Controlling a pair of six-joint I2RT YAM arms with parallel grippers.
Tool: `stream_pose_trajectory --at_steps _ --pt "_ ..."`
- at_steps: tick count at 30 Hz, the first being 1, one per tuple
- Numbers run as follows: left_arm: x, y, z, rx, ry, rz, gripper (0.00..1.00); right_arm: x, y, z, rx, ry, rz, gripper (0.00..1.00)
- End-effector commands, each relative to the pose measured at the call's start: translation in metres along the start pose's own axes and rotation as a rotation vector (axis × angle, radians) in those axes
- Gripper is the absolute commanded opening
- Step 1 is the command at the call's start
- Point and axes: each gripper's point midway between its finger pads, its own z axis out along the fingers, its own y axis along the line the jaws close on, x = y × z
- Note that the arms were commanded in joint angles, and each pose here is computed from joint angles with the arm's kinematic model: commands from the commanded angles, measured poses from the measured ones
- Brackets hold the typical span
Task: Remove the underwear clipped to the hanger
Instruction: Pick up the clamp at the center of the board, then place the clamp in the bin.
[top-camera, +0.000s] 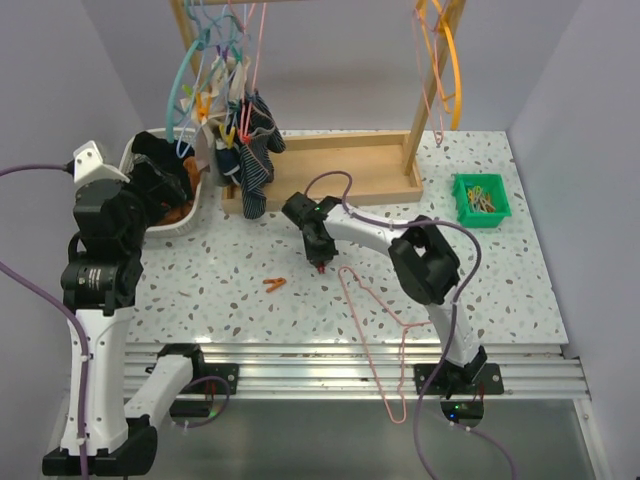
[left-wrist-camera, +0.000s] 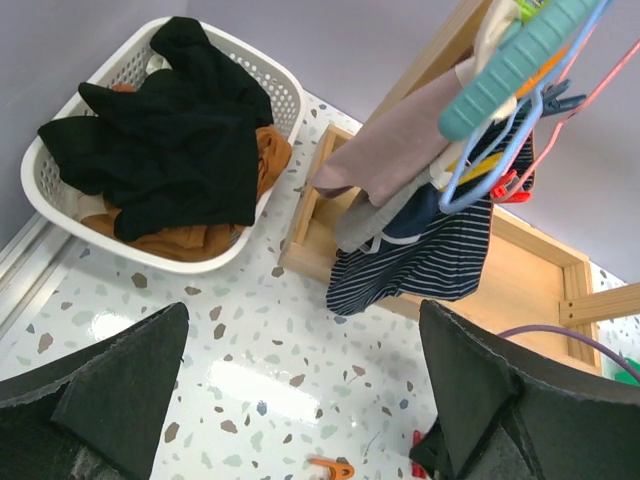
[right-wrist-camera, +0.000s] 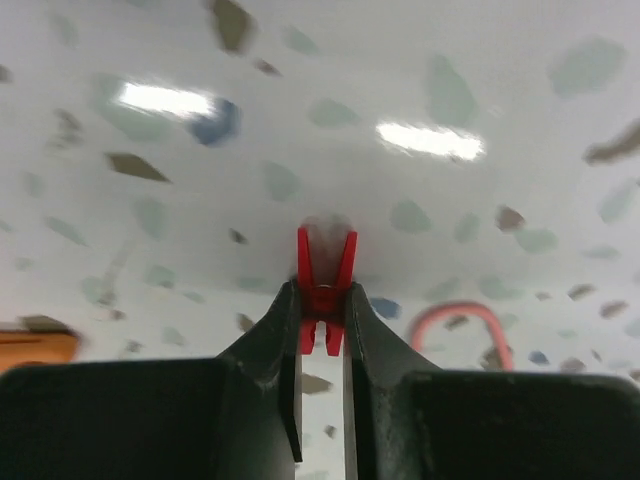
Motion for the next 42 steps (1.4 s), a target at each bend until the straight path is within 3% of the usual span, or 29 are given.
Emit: stream_pose_trajectory --at_steps 1,5,12,21,26,27,28,31,37,39,42 --pt "-0.015 -0.011 -0.011 0.025 -0.032 -0.02 1.0 -0.003 -0.048 -0.026 0.107 -0.076 0.068 0.0" --pt "-0.026 -0.019 -0.018 0.048 -0.05 -0.021 1.0 0.013 -0.129 -0.048 0.183 -0.108 0.202 0.0" --pt "-0.027 -0.033 -0.017 0.099 -0.035 -0.02 1.0 -0.013 -0.292 -0.099 0.325 -0.245 0.548 0.0" --pt "-0.02 -0.041 -0.012 0.126 -0.006 -0.004 1.0 -0.079 -0.414 -0.134 0.416 -0.41 0.902 0.0" --pt "-0.016 -0.04 -0.01 0.125 0.002 0.001 1.0 -0.111 -0.451 -0.139 0.458 -0.456 0.972 0.0" --pt "-0.015 -0.04 -0.009 0.123 0.004 0.003 1.0 -0.118 -0.457 -0.137 0.446 -0.471 0.975 0.05" --pt "-0.013 -0.04 -0.008 0.123 0.008 0.004 1.0 -0.12 -0.458 -0.131 0.437 -0.458 0.97 0.19" --pt "-0.014 -0.041 -0.007 0.127 0.008 0.007 1.0 -0.134 -0.457 -0.124 0.394 -0.432 0.923 0.45" --pt "-0.014 -0.038 -0.005 0.109 0.001 0.01 1.0 -0.119 -0.437 -0.145 0.312 -0.499 0.876 0.82" --pt "-0.012 -0.037 -0.003 0.104 0.004 0.01 1.0 -0.114 -0.424 -0.151 0.283 -0.509 0.848 0.84" --pt "-0.012 -0.036 -0.001 0.1 0.002 0.007 1.0 -0.106 -0.357 -0.156 0.08 -0.485 0.685 0.83"
